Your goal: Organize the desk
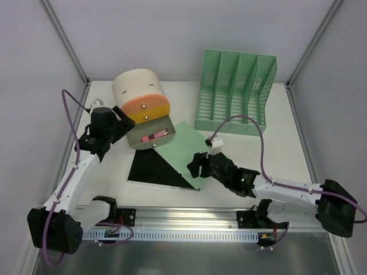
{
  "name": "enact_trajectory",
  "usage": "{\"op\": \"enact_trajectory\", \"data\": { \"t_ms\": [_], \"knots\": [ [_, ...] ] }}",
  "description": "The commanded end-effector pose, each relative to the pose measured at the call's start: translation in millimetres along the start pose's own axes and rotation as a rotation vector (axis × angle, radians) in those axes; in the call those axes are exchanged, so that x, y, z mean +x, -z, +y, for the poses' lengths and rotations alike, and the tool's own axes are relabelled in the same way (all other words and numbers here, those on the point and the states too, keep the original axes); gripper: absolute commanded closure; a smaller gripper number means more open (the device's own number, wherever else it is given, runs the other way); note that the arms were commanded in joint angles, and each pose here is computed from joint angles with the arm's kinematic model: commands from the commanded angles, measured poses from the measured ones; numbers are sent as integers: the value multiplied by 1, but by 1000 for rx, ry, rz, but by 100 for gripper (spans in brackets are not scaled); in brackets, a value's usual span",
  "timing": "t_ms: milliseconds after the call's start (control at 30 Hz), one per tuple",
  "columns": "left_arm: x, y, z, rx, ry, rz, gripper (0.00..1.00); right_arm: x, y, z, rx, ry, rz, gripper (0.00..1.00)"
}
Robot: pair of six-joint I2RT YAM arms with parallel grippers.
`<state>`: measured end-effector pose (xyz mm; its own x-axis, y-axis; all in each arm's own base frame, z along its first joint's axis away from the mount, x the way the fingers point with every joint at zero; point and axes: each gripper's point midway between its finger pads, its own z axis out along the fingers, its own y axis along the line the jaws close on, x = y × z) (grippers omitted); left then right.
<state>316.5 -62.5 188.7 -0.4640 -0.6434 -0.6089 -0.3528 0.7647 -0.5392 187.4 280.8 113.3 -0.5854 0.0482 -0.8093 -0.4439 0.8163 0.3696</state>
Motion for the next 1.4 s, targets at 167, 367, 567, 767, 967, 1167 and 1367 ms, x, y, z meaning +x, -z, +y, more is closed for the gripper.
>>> {"op": "enact_trajectory", "data": {
  "t_ms": [167, 367, 567, 767, 967, 1167, 1367],
  "knots": [
    [-18, 7, -15, 37, -17, -58, 27, -13, 1, 5, -2, -18, -52, 30],
    [-33, 15, -24, 49, -37, -94, 27, -15, -1, 9, -10, -17, -53, 30],
    [-71, 35, -57, 103, -71, -162, 25, -15, -6, 16, -23, -9, -44, 30],
    [-123, 45, -99, 140, -120, -253, 23, -22, -9, 25, -32, 8, -41, 30],
    [-164, -2, -130, 140, -204, -359, 23, -39, -19, 42, -39, 42, -41, 29],
    [-197, -47, -150, 123, -332, -496, 20, -49, -40, 61, -54, 53, -47, 29],
    [-214, -76, -178, 83, -466, -593, 19, -48, -69, 71, -43, 76, -42, 29]
  ]
}}
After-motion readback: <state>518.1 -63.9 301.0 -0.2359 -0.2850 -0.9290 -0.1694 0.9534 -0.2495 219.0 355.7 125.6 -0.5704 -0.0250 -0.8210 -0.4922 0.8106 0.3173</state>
